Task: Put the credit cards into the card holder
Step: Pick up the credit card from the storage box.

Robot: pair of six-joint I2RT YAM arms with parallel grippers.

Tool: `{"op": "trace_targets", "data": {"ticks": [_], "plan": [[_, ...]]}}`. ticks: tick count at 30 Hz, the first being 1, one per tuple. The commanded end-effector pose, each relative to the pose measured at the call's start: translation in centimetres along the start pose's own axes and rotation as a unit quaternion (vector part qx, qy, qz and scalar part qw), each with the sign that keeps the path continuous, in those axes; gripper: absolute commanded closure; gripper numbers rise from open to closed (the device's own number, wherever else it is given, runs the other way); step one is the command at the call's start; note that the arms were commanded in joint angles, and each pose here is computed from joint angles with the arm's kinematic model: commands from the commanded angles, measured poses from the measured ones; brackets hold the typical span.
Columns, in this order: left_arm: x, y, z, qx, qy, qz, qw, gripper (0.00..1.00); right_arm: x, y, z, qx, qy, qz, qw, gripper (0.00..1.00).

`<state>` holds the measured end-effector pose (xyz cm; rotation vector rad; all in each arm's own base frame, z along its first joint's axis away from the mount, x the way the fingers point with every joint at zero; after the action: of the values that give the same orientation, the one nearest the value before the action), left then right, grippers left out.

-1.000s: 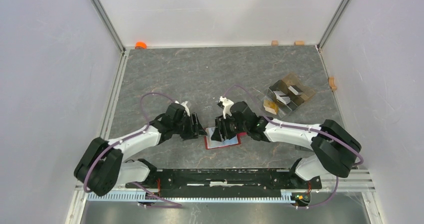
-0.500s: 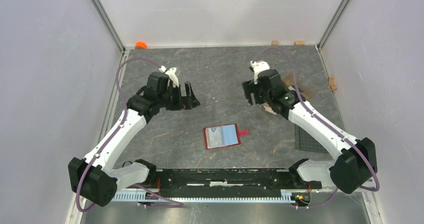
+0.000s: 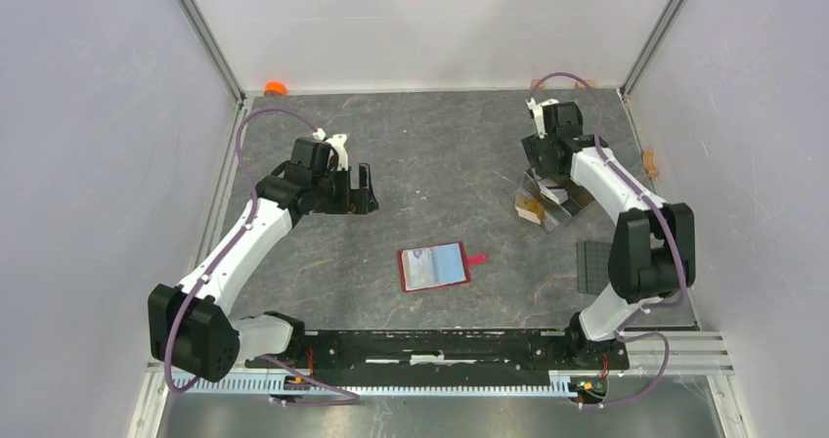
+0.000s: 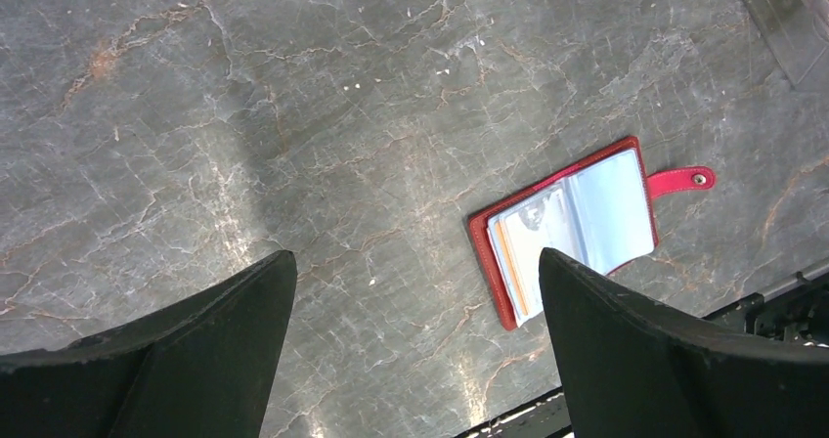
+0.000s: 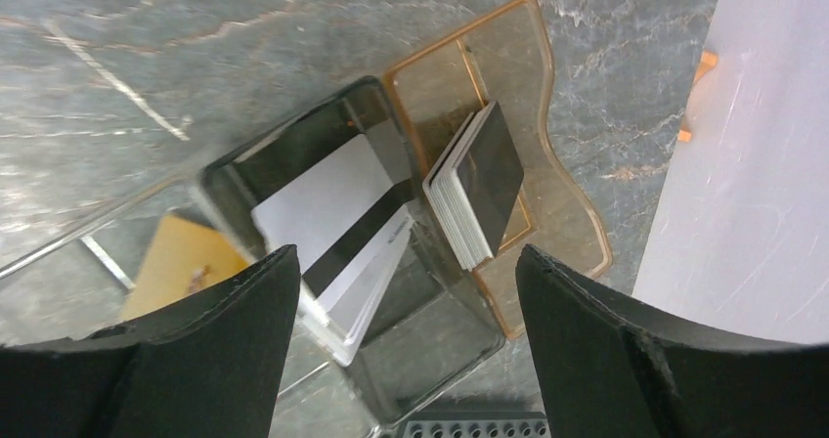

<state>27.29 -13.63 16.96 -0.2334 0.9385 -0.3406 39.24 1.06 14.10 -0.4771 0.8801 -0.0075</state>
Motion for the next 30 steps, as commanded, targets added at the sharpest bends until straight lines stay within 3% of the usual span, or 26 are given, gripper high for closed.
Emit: {"op": "trace_targets", "data": {"ticks": [1,7,17,30], "plan": [[-0.2,0.3,0.4,0.025,-0.010,-0.004,1.000,0.00,1.8,-1.8,1.2,-0.022,-0.004,-0.007,1.000,0.17],[0.1,0.8,0.3,0.019,-0.005,0.002,1.000,0.00,4.7,-2.7,-0.5,-0.012,0.022,0.019,1.000,0.22],[0.3,1.0,0.1,0.015,0.000,0.002,1.000,0.00,8.2,-1.9,-2.1,-0.024,0.047,0.047,0.998,0.22],[0.4,1.1,-0.1,0.014,0.002,0.002,1.000,0.00,6.1,0.3,-1.5,-0.018,0.027,0.122,0.992,0.43]]}}
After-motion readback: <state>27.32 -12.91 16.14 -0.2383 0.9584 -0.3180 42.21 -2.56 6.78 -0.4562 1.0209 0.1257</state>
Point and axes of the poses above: each gripper's point midway between its finger pads, its own x axis out along the fingers, its own y axis along the line the jaws close on, z = x × y, the point moved 2 cm from there along -x, back along the fingers, and after that the axes turned 3 degrees about -x, right-handed, at the moved point
